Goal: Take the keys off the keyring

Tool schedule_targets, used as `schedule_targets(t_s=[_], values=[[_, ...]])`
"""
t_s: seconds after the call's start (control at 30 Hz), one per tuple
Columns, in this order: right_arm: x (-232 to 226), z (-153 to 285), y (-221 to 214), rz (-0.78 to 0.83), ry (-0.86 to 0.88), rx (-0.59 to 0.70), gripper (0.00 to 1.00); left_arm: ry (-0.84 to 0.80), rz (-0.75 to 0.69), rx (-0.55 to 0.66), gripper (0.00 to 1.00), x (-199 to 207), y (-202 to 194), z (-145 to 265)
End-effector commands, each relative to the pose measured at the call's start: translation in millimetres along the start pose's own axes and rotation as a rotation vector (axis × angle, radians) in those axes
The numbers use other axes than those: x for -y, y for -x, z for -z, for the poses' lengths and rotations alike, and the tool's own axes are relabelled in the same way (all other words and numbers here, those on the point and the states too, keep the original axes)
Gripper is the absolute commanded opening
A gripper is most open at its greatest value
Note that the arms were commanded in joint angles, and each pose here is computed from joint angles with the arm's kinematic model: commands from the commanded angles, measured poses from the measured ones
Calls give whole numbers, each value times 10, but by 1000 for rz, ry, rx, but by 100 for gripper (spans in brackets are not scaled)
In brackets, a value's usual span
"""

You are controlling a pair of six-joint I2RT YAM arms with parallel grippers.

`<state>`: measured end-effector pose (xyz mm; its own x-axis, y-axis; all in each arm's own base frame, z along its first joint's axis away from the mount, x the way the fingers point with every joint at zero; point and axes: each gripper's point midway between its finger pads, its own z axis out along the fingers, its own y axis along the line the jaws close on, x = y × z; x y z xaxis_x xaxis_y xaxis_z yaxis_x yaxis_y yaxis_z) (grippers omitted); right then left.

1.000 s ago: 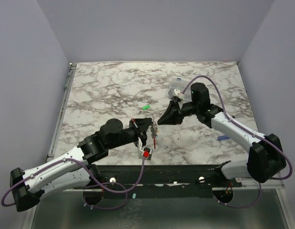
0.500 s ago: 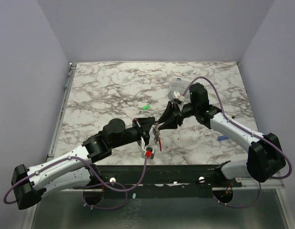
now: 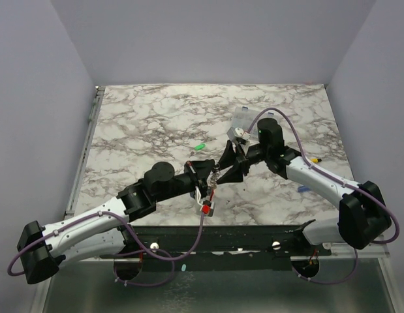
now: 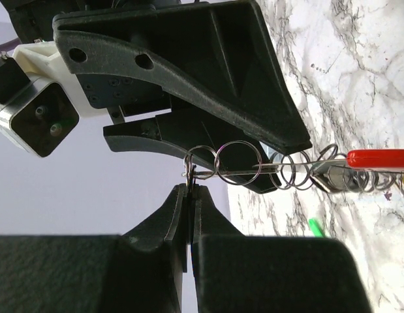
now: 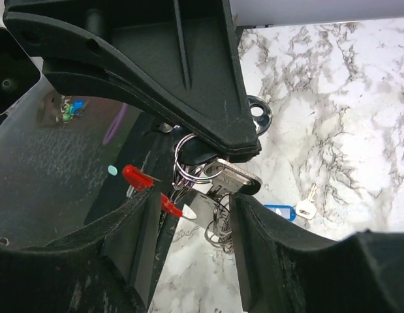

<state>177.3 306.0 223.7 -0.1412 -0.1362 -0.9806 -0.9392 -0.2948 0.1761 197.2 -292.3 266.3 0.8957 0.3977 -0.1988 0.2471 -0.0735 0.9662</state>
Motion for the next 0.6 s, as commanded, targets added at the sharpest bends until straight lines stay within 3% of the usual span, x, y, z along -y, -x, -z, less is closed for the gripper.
schedule_targets(t_s=[0.0, 0.57], values=[[-51, -12, 12, 6, 5, 10, 55, 59, 17, 34, 0, -117, 36, -14], [-142, 48, -116, -50, -11, -51, 53, 101, 60, -21, 0, -178, -170, 55]])
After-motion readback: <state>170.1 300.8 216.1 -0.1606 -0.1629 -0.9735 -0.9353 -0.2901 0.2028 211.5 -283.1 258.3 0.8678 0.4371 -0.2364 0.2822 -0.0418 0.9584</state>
